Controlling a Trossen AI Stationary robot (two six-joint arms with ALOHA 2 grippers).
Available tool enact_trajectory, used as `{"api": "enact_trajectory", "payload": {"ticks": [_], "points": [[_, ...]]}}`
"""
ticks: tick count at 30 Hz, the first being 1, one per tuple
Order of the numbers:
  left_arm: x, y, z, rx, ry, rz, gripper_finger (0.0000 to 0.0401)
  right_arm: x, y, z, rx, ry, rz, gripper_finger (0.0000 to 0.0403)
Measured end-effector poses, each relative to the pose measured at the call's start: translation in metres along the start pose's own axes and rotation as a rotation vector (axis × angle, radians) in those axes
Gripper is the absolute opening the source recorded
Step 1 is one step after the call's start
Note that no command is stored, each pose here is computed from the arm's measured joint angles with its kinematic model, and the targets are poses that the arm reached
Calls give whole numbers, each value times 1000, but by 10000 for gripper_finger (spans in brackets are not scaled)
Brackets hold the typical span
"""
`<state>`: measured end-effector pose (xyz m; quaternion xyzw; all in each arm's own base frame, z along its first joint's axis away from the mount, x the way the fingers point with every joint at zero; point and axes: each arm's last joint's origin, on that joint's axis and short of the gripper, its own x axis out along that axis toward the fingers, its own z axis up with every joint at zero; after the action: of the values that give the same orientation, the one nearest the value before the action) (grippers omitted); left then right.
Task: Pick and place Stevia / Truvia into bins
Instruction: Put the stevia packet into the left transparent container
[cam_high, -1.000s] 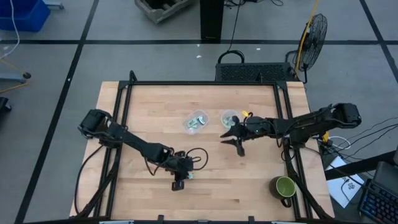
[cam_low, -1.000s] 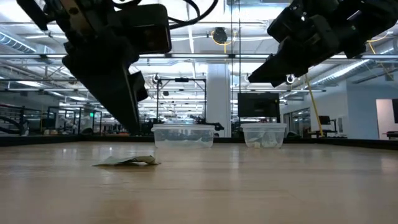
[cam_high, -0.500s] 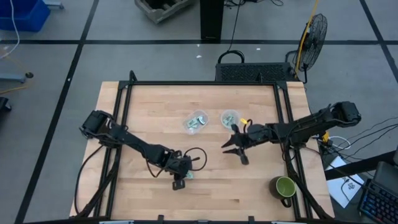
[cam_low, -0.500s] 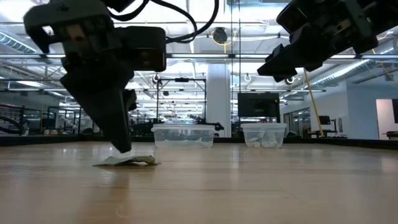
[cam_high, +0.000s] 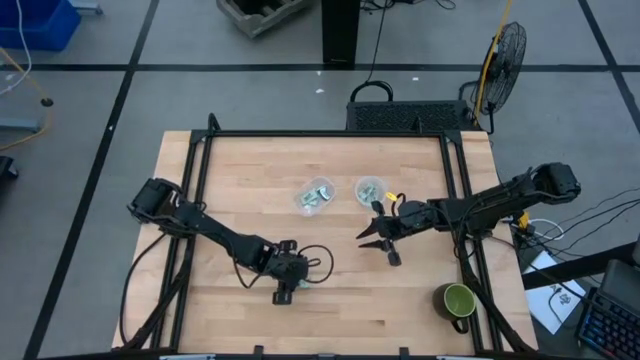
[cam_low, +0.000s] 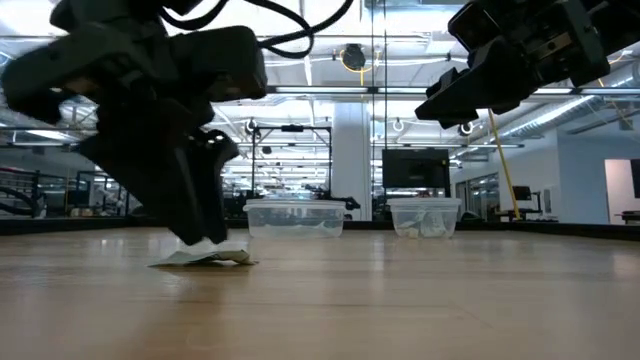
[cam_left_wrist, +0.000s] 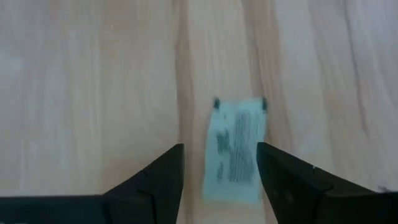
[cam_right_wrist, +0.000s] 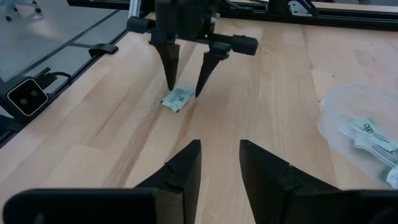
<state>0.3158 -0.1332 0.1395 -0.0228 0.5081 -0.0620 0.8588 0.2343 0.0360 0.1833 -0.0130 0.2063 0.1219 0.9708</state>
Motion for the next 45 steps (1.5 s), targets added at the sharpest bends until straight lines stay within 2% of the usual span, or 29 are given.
{"api": "enact_trajectory", "payload": {"ticks": [5,10,17,23,28,33,38,40,43,45], "points": [[18,-6,3,19,-56,-73,211,0,0,0,-5,0,0,102],[34,-7,-5,53,-16,-31,212,0,0,-1,-29,9,0,102],[32,-5,-9,60,26,5,204,0,0,-1,-29,12,0,102],[24,-4,-5,137,5,-10,133,0,0,-1,-30,9,0,102],[16,5,3,94,-49,38,65,0,0,-1,-17,6,0,102],[-8,26,21,41,-179,175,11,0,0,0,-17,2,0,102],[-48,61,43,-67,-358,390,32,0,0,0,-22,-1,0,102],[-65,78,51,-67,-414,468,40,0,0,0,-23,-2,0,102],[-83,109,58,-67,-454,523,39,0,0,0,-29,-2,0,102],[-88,135,58,-132,-459,536,30,0,0,1,-30,-6,-1,102]]}}
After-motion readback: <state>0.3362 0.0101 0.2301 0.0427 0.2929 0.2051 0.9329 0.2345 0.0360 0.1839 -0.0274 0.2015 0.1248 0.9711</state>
